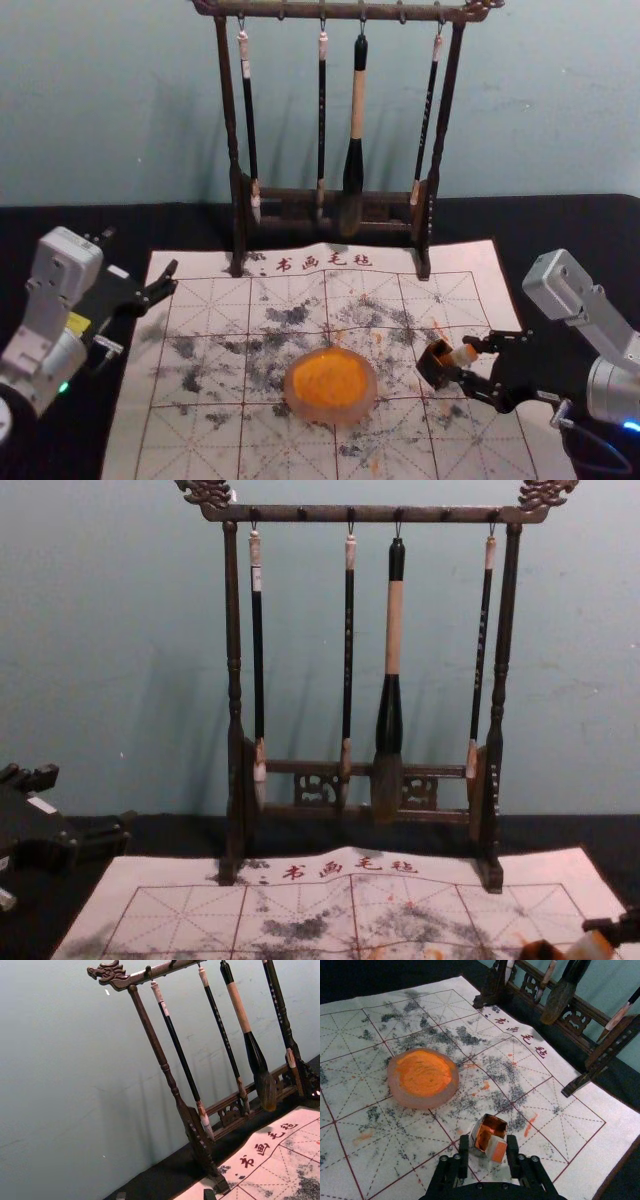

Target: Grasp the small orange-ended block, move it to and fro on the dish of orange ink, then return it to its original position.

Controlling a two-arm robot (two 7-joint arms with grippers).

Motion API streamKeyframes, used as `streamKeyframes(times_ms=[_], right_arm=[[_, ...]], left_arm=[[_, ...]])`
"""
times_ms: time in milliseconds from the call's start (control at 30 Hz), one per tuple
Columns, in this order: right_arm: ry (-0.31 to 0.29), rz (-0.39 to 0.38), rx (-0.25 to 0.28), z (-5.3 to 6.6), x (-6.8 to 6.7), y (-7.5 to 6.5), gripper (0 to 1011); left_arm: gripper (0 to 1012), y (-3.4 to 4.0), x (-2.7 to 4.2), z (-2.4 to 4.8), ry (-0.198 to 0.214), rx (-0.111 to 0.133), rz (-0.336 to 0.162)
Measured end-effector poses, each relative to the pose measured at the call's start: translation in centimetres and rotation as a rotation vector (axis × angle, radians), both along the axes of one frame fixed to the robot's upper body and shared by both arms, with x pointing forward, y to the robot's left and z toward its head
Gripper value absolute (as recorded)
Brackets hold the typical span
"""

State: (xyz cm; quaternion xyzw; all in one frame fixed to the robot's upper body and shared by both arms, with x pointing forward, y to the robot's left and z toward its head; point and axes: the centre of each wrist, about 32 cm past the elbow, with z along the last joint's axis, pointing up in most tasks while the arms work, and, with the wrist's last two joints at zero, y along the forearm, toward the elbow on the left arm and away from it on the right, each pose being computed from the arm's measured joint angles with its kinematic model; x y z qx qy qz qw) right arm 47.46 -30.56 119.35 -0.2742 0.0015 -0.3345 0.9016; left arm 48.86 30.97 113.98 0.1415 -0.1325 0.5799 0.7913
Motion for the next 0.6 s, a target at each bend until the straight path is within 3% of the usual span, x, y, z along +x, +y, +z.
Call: streamKeyframes(times_ms=[167,600], right_arm=[[0.000,0.000,0.000,0.00,0.00,0.00,600],[0.000,0.000,0.000,0.00,0.00,0.00,964]], left_arm=[[1001,0.00,0.00,0.00,0.000,0.000,0.000],[1001,0.00,0.00,0.00,0.000,0.000,0.000]])
